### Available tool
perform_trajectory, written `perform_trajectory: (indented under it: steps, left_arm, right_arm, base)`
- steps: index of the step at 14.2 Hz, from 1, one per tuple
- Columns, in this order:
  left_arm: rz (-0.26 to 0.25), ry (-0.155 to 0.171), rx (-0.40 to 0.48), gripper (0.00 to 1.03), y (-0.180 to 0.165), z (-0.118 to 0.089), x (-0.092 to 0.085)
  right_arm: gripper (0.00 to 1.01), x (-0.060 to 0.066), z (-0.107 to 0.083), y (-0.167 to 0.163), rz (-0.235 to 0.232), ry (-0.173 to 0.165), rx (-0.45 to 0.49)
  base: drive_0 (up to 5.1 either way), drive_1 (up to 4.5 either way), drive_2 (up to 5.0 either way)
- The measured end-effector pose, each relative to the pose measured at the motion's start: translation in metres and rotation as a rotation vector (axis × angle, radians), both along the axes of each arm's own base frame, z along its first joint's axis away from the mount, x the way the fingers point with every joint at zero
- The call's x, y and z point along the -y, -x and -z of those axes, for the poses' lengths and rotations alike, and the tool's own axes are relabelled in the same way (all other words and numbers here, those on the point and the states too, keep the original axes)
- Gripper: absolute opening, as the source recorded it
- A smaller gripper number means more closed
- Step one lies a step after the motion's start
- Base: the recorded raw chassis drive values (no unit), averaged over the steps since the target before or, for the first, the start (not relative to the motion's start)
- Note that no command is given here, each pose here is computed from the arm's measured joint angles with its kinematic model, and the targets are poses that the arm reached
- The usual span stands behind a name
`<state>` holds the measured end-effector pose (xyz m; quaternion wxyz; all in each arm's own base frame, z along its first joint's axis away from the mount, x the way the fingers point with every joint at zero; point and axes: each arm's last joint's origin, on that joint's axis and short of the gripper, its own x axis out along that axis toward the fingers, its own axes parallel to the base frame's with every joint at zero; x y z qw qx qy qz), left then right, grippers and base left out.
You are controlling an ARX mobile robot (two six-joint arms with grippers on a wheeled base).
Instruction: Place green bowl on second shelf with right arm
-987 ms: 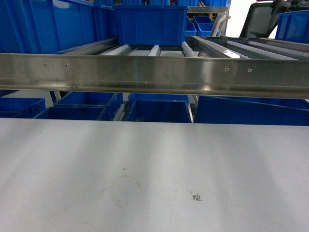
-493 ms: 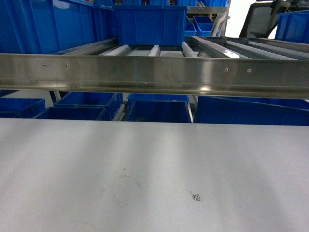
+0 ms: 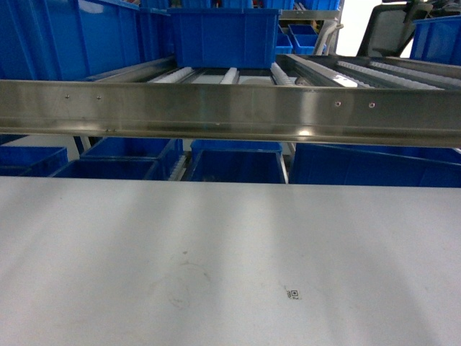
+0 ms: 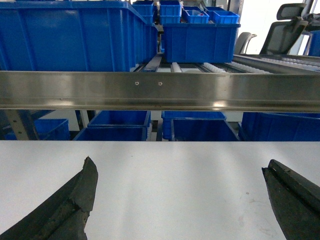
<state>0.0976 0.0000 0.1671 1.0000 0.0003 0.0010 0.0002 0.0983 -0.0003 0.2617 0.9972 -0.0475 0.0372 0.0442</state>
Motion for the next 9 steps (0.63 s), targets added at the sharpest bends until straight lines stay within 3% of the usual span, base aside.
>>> perform_trajectory:
  steps: [3, 9]
  left_arm:
    - [0.0, 0.0, 0.0, 0.98, 0.0, 0.0, 0.0]
    - [0.0, 0.0, 0.0, 0.98, 0.0, 0.0, 0.0]
  right_arm:
    - [0.02, 0.0, -0.0006, 0.0001, -0.002, 0.017, 0.008]
    - [0.02, 0.0, -0.0005, 0.0001, 0.0, 0.023, 0.007]
  base:
    - [0.0, 0.0, 0.0]
    - [-4.9, 2.58, 2.6]
